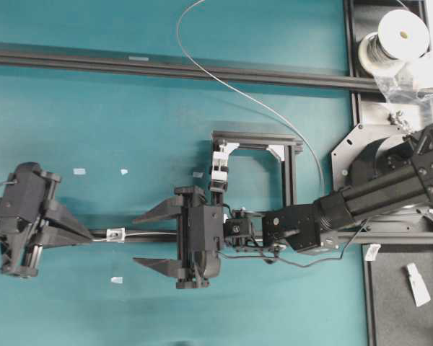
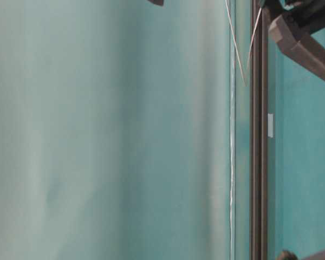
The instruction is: Insert the wire through the hole in the metal fitting.
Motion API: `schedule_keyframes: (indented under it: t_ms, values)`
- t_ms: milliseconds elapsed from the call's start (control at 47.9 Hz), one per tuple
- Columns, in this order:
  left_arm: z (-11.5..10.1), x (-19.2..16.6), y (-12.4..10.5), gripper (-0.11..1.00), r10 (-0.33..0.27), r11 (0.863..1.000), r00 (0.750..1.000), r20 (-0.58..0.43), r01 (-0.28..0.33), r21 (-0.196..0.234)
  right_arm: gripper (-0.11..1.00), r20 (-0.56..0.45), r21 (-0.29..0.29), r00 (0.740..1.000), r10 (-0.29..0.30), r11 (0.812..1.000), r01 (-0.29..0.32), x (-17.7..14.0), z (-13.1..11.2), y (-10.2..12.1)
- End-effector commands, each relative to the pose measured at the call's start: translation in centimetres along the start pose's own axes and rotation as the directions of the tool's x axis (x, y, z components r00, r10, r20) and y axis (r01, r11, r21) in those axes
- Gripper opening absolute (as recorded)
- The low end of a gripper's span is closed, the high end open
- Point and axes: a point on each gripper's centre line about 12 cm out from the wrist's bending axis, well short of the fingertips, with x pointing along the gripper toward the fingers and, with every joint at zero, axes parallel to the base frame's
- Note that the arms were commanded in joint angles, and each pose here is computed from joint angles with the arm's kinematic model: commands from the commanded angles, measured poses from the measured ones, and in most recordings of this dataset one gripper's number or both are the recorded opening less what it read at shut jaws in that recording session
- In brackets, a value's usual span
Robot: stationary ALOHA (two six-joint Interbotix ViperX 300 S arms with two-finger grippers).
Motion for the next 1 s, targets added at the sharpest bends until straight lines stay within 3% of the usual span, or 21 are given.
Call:
schedule_keyframes:
  t_ms: [0,584,980]
  values:
    - [0.7,-1.0,-0.7,-0.1,-0.019,1.0,1.0,0.016,0.019,-0.008,0.88,0.038,0.01,0.999,0.018,1.0,-0.018,-0.4,1.4,0.5]
    - [-1.0,-7.1,-1.4,-0.1,-0.056,0.997,0.998,-0.028,0.054,-0.051,0.88,0.037,0.006,0.999,0.021,1.0,-0.021,-0.4,1.3,0.6]
    - [-1.3,-7.1,-1.3,-0.1,-0.039,0.998,0.994,-0.101,0.033,-0.059,0.88,0.036,0.0,0.999,0.02,1.0,-0.02,-0.4,1.3,0.6]
